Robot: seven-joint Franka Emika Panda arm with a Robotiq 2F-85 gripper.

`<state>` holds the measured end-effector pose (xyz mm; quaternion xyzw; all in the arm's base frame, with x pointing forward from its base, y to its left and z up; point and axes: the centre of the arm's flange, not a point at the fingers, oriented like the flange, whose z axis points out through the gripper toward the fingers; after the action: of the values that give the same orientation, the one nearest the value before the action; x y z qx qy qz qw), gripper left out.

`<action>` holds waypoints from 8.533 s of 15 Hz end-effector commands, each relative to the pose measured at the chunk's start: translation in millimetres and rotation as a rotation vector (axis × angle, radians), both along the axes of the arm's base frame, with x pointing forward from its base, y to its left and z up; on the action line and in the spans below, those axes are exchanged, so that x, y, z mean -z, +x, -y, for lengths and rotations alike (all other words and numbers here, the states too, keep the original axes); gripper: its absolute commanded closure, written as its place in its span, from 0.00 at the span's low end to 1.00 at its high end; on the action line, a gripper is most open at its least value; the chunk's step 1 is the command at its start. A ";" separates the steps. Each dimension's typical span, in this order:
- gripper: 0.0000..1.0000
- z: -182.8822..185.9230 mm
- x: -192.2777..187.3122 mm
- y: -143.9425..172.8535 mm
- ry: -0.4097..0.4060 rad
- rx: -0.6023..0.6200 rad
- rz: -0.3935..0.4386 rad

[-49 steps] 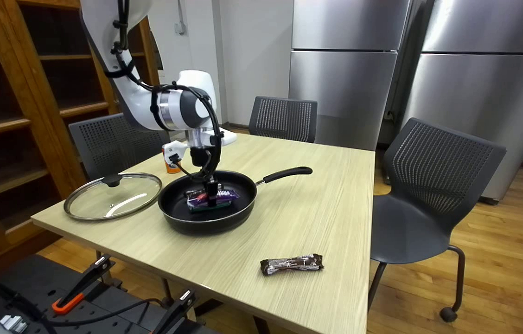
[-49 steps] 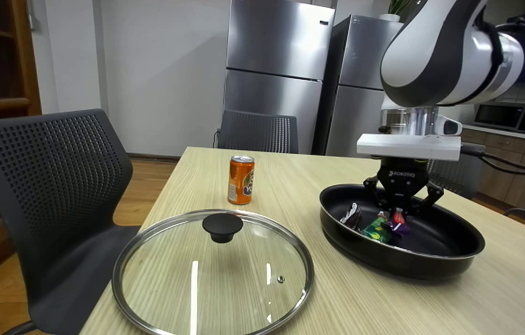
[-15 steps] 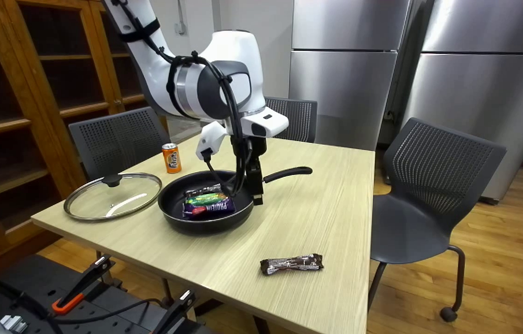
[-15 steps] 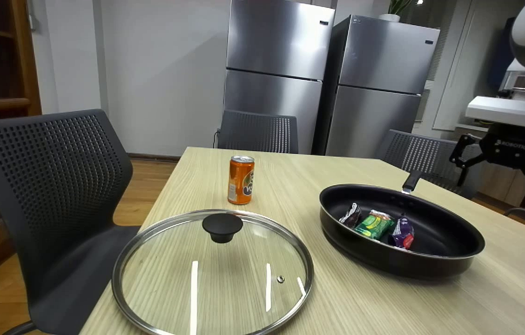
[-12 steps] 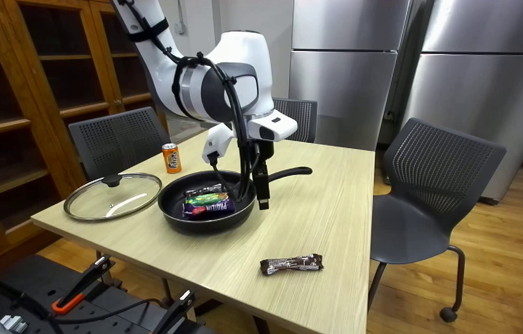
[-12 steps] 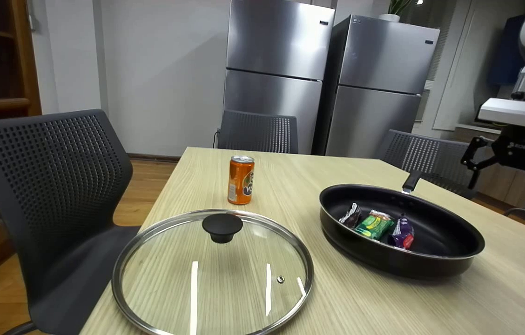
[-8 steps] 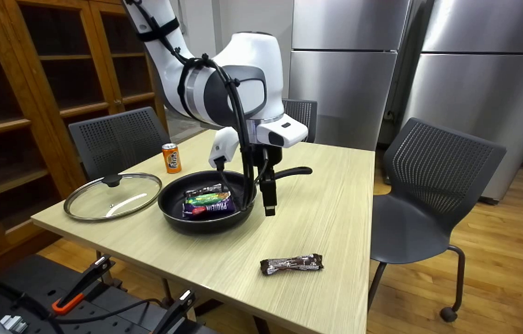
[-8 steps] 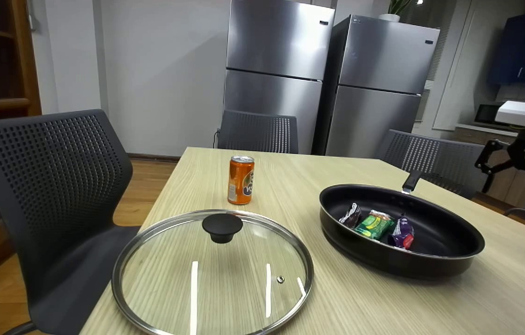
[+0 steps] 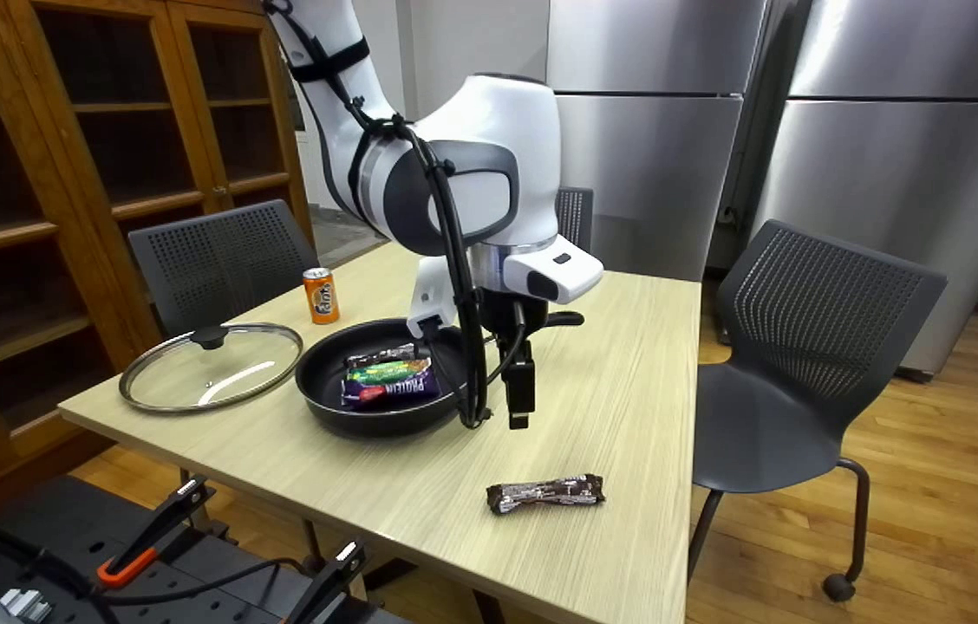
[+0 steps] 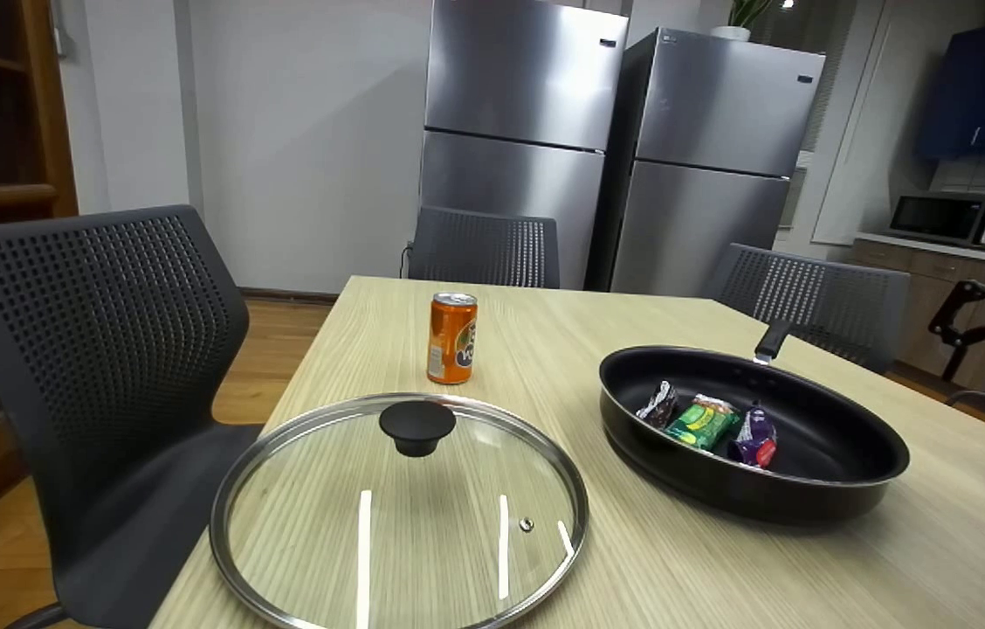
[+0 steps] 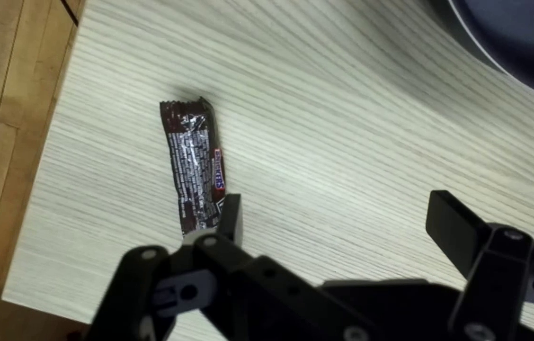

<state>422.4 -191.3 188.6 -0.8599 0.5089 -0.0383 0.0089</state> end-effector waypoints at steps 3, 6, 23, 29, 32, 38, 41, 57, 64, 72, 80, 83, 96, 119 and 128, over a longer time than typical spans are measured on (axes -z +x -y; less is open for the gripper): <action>0.00 24.9 12.4 -12.7 0.047 -0.031 -0.010; 0.00 18.6 10.0 -13.2 0.014 -0.004 -0.014; 0.00 28.1 26.6 -28.8 0.006 0.012 -0.031; 0.00 37.2 40.2 -43.1 0.007 0.034 -0.064; 0.00 40.7 49.2 -46.2 0.007 0.038 -0.081; 0.00 45.9 62.6 -46.1 -0.003 0.049 -0.073; 0.00 47.5 67.9 -44.2 -0.006 0.050 -0.080; 0.67 51.2 79.8 -32.3 -0.024 0.040 -0.091; 0.97 49.5 62.9 -39.6 -0.050 0.042 -0.053; 0.97 34.2 21.3 -45.0 -0.107 0.033 0.072; 0.97 -12.6 -14.5 -43.7 -0.141 -0.031 0.171; 0.97 -37.7 -22.2 -39.8 -0.155 -0.072 0.198; 0.97 -120.8 -16.9 3.9 -0.174 -0.243 0.250; 0.97 -221.0 1.2 34.9 -0.189 -0.190 0.162; 0.97 -210.4 16.4 50.5 -0.131 -0.127 0.063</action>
<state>459.0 20.3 175.3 -0.8938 0.4323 -0.1160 -0.0295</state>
